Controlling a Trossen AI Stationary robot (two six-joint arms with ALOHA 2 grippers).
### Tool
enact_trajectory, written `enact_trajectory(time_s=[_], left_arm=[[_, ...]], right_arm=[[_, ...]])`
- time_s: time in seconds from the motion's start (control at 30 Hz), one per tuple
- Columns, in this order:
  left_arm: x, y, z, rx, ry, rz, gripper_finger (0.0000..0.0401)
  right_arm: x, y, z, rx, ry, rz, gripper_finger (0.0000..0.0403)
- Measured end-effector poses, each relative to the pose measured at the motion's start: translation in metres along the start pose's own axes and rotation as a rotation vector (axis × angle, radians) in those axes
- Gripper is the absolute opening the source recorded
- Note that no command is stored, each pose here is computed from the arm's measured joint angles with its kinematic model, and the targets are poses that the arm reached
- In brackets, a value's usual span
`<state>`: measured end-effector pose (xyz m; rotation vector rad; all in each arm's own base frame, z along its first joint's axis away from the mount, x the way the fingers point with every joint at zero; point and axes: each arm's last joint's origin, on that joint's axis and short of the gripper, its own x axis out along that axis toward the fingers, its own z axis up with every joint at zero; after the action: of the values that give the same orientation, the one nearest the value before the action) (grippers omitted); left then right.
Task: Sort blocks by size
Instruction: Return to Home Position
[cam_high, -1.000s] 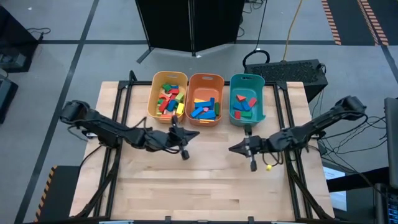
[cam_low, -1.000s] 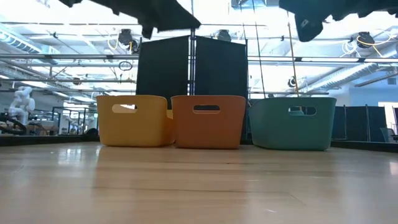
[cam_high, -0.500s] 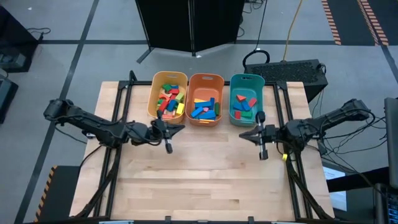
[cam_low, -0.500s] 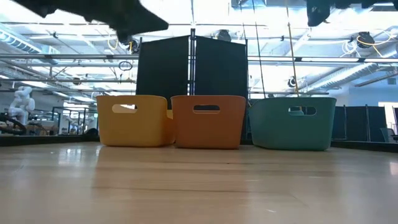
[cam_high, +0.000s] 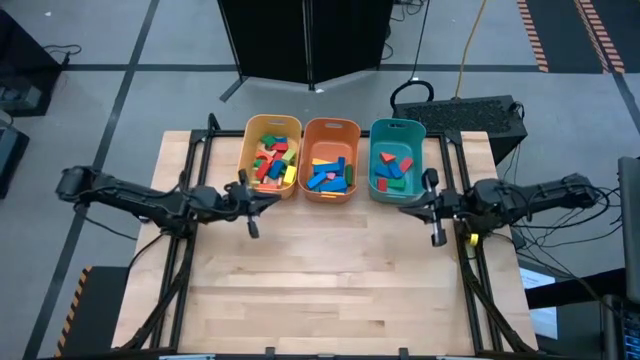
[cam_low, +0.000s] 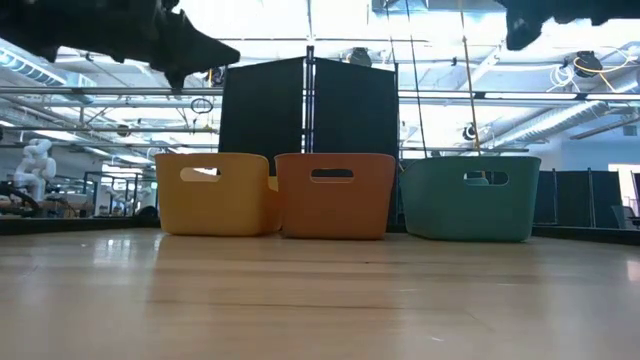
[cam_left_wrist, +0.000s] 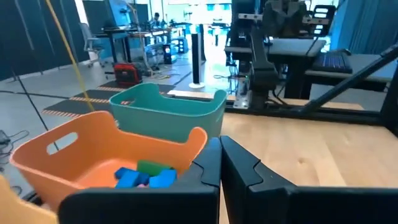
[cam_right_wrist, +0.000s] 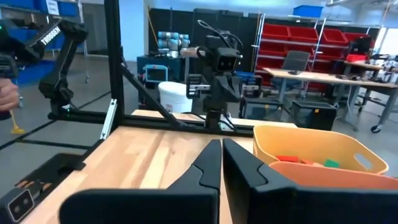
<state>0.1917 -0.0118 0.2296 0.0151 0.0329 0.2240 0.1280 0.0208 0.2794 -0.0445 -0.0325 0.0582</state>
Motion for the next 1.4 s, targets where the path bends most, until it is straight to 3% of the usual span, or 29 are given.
enact_trajectory(time_s=[0.3, 0.57, 0.97, 1.4], left_arm=[[-0.03, 0.01, 0.006, -0.017, 0.034, -0.004, 0.0], [-0.039, 0.009, 0.002, -0.006, 0.065, -0.043, 0.0], [-0.049, 0.012, -0.036, -0.057, 0.067, -0.048, 0.0], [-0.069, 0.018, -0.03, -0.025, 0.001, -0.081, 0.0]], right_arm=[[-0.024, -0.001, -0.036, 0.074, -0.097, -0.004, 0.0], [-0.025, 0.0, -0.068, 0.104, -0.107, -0.003, 0.0], [-0.024, -0.001, -0.07, 0.07, -0.102, -0.031, 0.0], [-0.029, -0.002, -0.06, 0.049, -0.139, -0.056, 0.0]])
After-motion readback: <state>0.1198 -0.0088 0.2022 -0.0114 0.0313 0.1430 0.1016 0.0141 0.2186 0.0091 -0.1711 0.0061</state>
